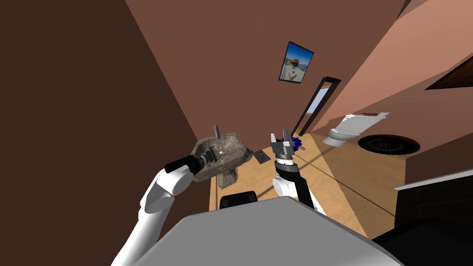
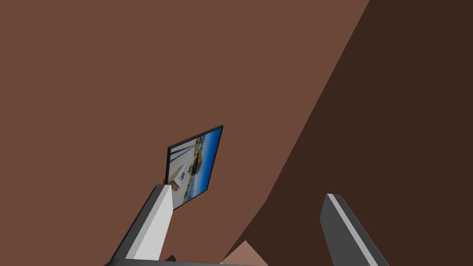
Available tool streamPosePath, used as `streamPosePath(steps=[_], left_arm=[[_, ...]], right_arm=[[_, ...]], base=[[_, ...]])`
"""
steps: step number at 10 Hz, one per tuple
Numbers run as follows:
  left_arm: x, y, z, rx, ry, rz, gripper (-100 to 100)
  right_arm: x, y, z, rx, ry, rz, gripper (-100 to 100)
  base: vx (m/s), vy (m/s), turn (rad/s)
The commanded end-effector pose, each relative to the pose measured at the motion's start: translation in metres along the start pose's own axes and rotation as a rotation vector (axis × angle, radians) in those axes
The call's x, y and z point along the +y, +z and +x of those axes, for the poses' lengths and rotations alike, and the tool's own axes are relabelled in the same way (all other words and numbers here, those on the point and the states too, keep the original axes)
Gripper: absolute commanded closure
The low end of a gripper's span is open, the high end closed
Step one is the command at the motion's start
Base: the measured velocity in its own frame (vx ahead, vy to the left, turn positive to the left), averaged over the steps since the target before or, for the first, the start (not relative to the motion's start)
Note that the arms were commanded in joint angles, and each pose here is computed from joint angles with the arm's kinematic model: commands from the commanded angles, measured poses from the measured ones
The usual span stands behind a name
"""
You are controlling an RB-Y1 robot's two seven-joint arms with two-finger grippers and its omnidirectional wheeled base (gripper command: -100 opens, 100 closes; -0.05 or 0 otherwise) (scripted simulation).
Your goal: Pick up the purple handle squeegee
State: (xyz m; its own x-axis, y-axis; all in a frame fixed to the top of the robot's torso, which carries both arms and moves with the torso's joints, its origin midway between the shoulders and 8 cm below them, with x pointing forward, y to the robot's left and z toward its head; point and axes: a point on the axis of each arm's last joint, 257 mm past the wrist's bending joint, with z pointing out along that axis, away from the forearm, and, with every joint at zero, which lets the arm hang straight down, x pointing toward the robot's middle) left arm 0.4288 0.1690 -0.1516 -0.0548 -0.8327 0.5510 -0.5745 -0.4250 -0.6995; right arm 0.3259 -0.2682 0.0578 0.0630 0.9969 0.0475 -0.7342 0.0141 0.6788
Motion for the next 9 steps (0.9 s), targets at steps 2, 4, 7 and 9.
streamPosePath(steps=[2,4,7,9], left_arm=[[0.011,-0.001,-0.01,-0.037,-0.002,-0.052,-100],[0.023,-0.004,-0.02,-0.075,-0.003,-0.107,-100],[0.036,-0.008,-0.032,-0.12,-0.003,-0.168,-100],[0.044,-0.012,-0.04,-0.149,-0.003,-0.208,-100]], right_arm=[[0.0,0.0,0.0,0.0,0.0,0.0,0],[0.0,0.0,0.0,0.0,0.0,0.0,0],[0.0,0.0,0.0,0.0,0.0,0.0,0],[0.0,0.0,0.0,0.0,0.0,0.0,0]], base=[[0.024,0.013,-0.019],[0.034,0.016,-0.059],[0.028,0.014,-0.036],[0.023,0.014,-0.024]])
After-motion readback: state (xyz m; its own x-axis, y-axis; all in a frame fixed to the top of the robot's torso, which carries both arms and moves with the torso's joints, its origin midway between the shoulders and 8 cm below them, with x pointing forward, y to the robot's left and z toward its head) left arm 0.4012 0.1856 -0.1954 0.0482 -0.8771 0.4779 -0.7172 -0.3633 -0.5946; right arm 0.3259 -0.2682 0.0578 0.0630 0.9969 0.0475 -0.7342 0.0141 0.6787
